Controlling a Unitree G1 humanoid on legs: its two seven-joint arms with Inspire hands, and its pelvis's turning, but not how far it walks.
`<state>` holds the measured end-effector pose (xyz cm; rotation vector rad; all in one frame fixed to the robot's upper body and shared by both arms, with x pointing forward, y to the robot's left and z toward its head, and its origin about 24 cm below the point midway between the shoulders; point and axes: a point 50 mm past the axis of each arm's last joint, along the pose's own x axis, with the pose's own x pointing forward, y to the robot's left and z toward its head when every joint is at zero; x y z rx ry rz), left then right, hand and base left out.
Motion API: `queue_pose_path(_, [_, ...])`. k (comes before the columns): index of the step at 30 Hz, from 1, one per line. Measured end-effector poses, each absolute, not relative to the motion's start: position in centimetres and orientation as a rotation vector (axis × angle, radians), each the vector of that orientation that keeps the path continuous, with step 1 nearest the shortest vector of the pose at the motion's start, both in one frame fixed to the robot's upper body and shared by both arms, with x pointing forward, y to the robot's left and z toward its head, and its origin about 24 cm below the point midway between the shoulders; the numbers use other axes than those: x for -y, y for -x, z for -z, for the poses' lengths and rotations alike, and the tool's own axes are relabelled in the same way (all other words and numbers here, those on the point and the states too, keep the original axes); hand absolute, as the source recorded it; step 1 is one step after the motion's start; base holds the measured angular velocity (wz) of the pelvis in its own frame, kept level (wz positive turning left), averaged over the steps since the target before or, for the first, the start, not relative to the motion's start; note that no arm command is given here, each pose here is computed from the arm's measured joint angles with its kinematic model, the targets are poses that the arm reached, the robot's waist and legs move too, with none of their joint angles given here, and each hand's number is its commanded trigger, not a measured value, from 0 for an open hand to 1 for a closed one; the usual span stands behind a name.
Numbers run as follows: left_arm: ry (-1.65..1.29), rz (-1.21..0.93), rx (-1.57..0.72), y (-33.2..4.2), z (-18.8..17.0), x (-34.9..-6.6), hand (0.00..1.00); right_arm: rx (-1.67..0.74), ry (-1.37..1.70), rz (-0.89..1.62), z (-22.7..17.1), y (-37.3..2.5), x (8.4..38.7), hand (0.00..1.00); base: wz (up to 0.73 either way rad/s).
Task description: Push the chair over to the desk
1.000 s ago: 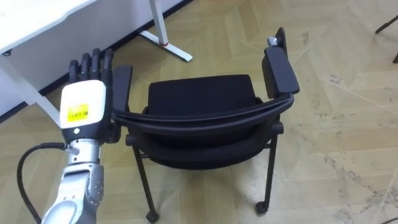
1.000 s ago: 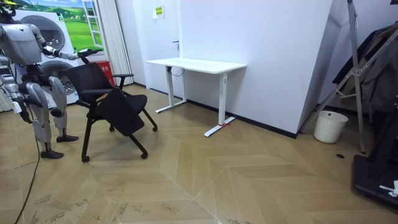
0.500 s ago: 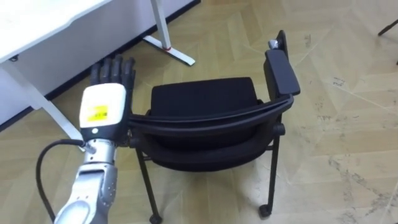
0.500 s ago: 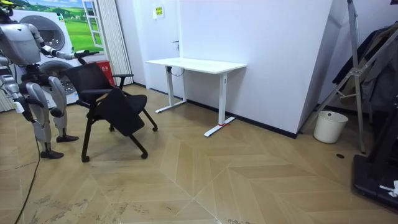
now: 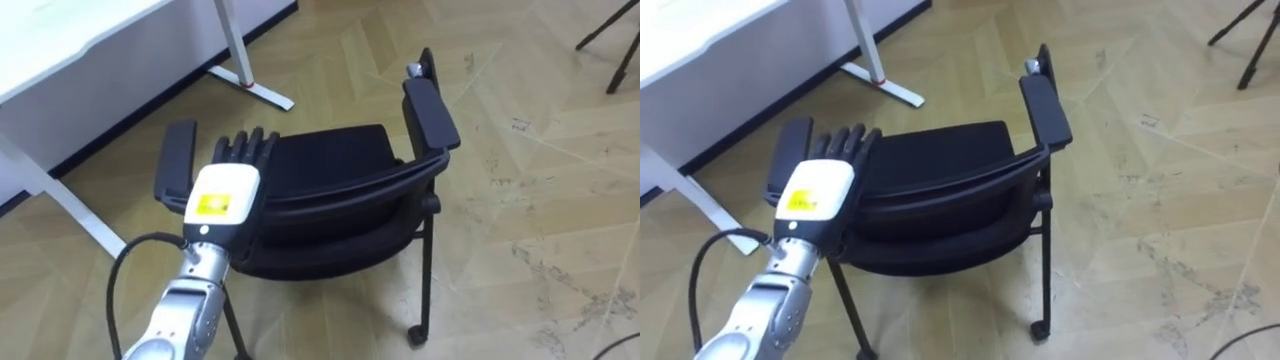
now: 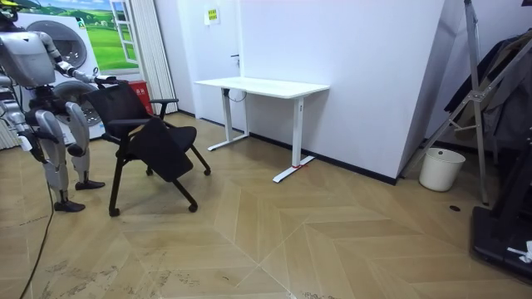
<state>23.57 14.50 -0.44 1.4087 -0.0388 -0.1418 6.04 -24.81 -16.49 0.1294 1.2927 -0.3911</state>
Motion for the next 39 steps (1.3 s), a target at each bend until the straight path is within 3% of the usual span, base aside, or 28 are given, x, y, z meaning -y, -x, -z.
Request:
queue_pose_path(10, [-1.432, 0.152, 0.01, -23.7, 0.5, -14.8, 0.0, -1.287, -0.121, 0.365, 16.5, -6.6, 24.5, 0.0, -0.06])
queue_pose_path(18, [-1.392, 0.134, -0.09, -24.1, 3.2, -15.5, 0.01, -1.312, -0.118, 0.416, 16.6, -5.9, 24.7, 0.0, -0.1])
queue_pose_path(19, [-1.395, 0.134, -0.099, -24.0, 3.4, -15.7, 0.1, -1.312, -0.119, 0.419, 16.6, -5.9, 24.7, 0.0, -0.19])
queue_pose_path(20, [-1.401, 0.13, -0.114, -23.9, 3.9, -16.1, 0.59, -1.316, -0.115, 0.422, 16.6, -5.8, 24.7, 0.0, -0.16])
queue_pose_path(21, [-1.405, 0.129, -0.124, -23.9, 4.1, -16.4, 1.0, -1.315, -0.115, 0.432, 16.6, -5.6, 24.8, 0.0, -0.14])
queue_pose_path(39, [-1.408, 0.086, -0.111, -24.4, 3.7, -16.9, 1.0, -1.321, -0.1, 0.501, 16.4, -5.5, 25.4, 0.0, -0.02])
